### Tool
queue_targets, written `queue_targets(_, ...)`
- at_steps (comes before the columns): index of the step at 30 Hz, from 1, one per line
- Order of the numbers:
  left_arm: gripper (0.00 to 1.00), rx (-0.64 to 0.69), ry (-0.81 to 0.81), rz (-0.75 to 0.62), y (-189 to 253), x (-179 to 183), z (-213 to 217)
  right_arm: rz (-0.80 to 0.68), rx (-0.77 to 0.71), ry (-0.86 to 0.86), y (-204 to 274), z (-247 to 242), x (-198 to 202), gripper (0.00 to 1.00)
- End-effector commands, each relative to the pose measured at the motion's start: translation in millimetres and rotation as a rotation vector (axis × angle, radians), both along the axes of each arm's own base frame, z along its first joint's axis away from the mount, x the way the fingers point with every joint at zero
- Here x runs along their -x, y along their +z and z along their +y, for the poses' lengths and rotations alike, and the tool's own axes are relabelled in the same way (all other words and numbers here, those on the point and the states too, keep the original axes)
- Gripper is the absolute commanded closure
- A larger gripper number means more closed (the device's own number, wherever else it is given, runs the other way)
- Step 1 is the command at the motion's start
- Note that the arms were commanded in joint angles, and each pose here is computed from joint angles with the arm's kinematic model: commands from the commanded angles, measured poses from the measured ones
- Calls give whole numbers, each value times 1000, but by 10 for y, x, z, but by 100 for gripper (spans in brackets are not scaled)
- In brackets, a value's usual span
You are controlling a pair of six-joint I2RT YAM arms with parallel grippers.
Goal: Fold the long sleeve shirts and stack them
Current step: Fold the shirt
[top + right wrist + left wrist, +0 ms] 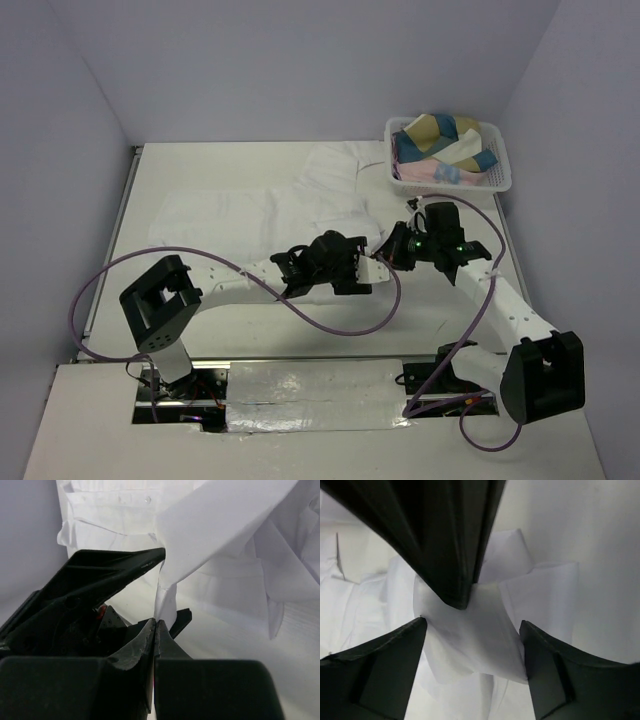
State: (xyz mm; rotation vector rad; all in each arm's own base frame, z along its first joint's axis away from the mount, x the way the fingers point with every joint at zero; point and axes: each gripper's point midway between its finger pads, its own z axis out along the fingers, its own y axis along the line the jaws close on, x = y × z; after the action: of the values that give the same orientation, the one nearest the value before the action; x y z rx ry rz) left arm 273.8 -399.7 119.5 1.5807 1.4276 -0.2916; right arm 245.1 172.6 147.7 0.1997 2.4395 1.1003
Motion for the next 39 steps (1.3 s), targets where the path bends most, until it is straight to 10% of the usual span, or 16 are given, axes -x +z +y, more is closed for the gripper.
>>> queue_targets(1,16,90,107,-52,231,-176,-49,-69,-63,1,262,59,-74,100)
queue_targets(8,100,75,131,-104,306,-233,32,-75,-51,21,268,52,-40,100)
queue_targets(15,100,31,194,-94,747,-513,476,-160,101,0,462,-165,-60,56)
queue_targets(22,100,43,379,-181,1475,-1270,1091,-223,40,-37,524,-162,-66,55)
queue_targets(29,100,57,404,-254,1758,-1469,1122,-152,-32,-28,219,-3,-173,76)
queue_targets(39,100,164,445,-314,2335,-1764,1111,-24,-18,-22,-327,219,-252,77)
